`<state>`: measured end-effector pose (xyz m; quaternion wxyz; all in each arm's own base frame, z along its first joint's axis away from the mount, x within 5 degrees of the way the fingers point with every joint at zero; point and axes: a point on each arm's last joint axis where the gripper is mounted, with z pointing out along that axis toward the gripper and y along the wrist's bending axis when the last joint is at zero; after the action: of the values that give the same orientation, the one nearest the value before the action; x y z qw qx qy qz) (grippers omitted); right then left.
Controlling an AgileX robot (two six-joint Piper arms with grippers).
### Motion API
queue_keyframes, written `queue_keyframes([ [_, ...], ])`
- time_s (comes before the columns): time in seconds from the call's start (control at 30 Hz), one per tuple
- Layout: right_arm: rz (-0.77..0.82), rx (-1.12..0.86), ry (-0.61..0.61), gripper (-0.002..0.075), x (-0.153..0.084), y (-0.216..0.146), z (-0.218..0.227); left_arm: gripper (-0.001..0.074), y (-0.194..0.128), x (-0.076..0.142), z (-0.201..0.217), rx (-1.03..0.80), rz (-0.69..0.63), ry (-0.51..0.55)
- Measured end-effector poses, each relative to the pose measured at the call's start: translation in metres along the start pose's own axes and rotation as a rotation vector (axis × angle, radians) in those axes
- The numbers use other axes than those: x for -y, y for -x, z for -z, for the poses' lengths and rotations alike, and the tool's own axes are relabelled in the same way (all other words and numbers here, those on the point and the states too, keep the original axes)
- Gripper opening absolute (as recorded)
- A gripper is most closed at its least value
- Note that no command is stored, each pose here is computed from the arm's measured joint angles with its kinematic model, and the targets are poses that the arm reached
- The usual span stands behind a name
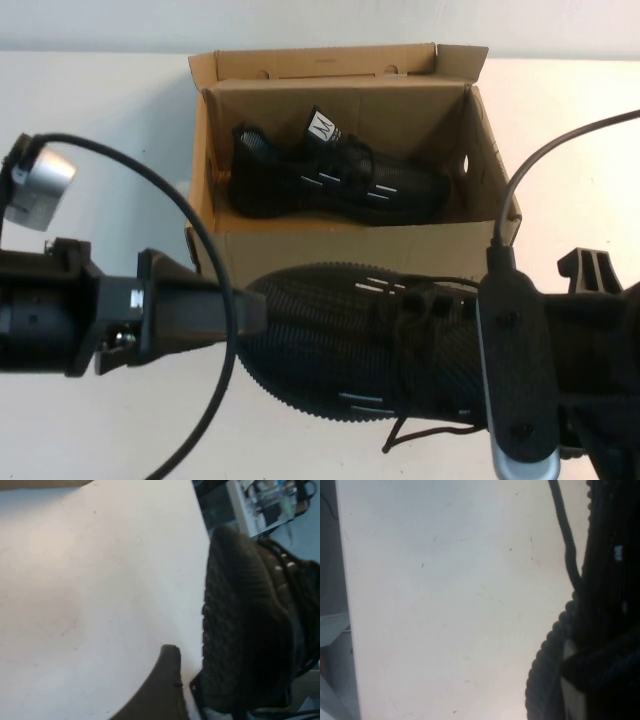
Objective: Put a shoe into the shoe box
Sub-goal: Hand over the shoe
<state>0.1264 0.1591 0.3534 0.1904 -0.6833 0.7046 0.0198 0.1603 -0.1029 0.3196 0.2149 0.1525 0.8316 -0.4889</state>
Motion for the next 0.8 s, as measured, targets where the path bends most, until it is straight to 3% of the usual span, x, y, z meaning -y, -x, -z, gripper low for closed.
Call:
queue_keyframes([
  [0.23, -0.018, 0.01, -0.007, 0.0022, -0.001, -0.001, 0.003, 0.0669, 0.004, 0.005, -0.001, 0.026, 0.029, -0.073],
  [0.57, -0.018, 0.01, -0.007, 0.0022, -0.001, -0.001, 0.003, 0.067, 0.008, -0.006, -0.009, 0.001, 0.077, -0.076],
  [0.8, -0.018, 0.01, -0.007, 0.0022, -0.001, -0.001, 0.003, 0.067, 0.016, 0.002, -0.005, 0.021, 0.042, -0.082],
])
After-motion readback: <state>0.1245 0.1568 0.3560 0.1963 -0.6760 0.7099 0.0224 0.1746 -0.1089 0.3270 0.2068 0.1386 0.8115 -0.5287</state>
